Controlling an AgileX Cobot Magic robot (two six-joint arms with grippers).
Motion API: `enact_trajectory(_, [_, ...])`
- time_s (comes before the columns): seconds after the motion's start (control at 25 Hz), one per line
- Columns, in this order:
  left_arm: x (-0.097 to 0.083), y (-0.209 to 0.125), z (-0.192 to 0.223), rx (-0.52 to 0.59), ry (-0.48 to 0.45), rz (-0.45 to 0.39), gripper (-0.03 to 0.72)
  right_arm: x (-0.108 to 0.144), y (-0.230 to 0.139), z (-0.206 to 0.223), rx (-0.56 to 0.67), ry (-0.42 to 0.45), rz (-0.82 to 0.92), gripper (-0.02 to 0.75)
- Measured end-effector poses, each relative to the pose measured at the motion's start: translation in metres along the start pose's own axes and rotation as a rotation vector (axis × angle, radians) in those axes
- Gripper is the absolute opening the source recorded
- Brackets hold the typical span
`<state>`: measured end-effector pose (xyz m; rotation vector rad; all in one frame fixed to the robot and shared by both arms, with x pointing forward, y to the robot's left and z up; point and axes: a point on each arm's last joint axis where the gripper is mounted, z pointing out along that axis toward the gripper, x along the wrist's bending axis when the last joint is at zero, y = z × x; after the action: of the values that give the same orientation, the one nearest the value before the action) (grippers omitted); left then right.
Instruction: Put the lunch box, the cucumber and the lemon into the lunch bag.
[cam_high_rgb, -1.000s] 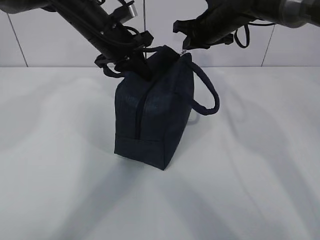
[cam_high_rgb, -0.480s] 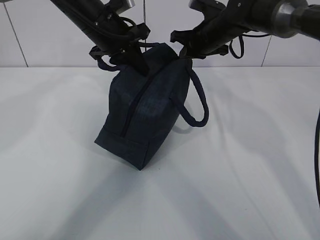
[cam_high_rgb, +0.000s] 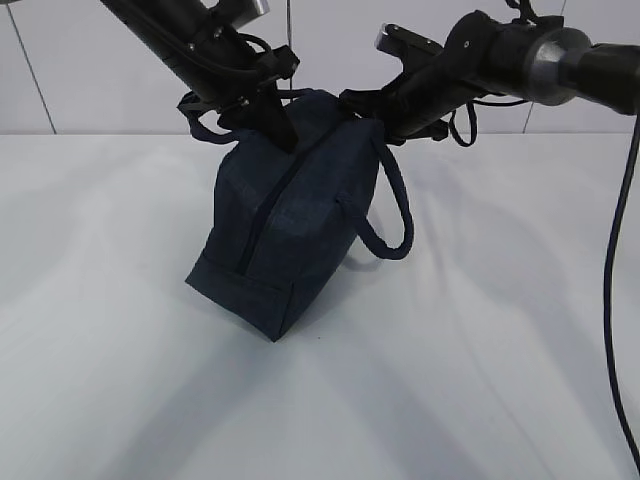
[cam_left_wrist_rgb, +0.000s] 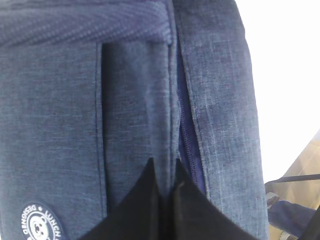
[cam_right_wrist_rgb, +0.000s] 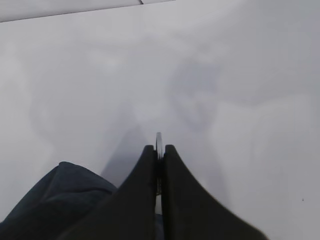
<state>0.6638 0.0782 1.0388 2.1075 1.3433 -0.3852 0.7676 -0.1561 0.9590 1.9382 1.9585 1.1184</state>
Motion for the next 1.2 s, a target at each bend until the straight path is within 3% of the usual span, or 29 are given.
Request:
enact_trajectory(0.64, [0.0,0.0,0.0,0.005,0.002,0.012,-0.011,-0.009,-0.008,0.021,-0.006,0.067,0.151,0.018])
enact_trajectory(1.04, [0.003,-0.001,0.0,0.012,0.037,0.026,-0.011,-0.008,-0.007,0.019,0.014,0.078,0.141,0.018])
enact_trajectory(1.2, [0.005,-0.002,0.0,0.02,0.058,0.034,-0.011,-0.003,0.001,0.011,0.033,0.085,0.06,0.02])
